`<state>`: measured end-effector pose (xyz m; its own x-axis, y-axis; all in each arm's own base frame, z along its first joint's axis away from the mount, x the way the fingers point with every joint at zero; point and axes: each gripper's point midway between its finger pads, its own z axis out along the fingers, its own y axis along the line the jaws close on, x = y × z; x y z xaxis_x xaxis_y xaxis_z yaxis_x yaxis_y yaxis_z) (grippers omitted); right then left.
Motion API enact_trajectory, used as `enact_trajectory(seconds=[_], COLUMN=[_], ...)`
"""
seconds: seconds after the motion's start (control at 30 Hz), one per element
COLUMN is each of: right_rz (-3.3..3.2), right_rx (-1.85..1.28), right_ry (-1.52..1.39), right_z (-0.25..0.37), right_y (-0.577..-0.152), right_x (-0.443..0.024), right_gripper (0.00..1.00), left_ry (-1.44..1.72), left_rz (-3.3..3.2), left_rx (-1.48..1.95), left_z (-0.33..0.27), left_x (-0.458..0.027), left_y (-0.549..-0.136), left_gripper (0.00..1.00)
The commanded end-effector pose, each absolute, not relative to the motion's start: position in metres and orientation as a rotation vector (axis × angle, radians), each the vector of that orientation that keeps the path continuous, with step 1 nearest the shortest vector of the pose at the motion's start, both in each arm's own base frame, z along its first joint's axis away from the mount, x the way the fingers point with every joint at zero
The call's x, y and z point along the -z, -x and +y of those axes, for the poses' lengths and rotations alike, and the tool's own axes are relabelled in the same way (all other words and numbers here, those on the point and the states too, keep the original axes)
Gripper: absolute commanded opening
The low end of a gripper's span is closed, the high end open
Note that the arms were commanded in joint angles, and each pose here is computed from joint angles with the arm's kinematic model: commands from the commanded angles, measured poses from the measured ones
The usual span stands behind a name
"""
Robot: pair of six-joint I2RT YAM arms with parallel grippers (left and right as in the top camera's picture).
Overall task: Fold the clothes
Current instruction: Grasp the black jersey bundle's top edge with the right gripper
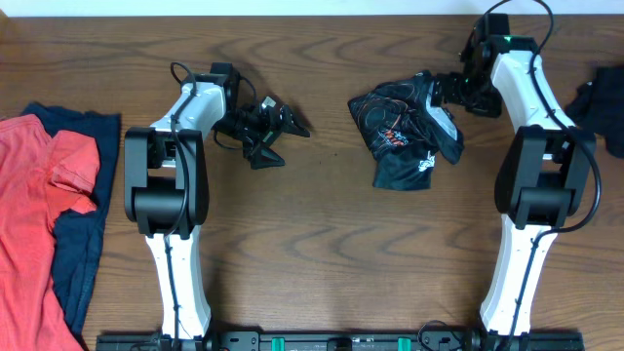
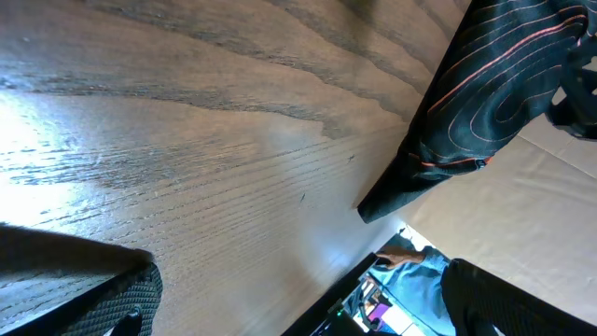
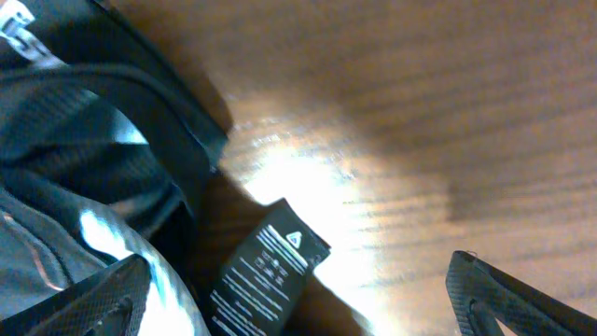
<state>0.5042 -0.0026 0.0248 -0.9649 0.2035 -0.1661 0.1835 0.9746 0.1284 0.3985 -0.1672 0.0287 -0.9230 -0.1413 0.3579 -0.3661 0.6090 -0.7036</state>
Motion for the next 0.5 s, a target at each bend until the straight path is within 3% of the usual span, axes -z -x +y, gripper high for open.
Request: enact_trajectory(seconds=[0.0, 0.47], right_rz=[2.949, 3.088], right_rx=[-0.247, -0.475], right_ry=[-0.197, 0.007], right_z=[0.015, 0.081], right_y=[-0.507, -0.482], right_x=[-0.019, 0.045], right_gripper=[0.99, 0.98], left_ry=[-0.426, -0.428], left_rz=[-2.593, -2.589], left_rx=[-0.985, -0.982], left_z=[-0.150, -0.149], left_x=[0.022, 0.022], left_y=[-0.377, -0.376], left_gripper=[0.98, 0.98])
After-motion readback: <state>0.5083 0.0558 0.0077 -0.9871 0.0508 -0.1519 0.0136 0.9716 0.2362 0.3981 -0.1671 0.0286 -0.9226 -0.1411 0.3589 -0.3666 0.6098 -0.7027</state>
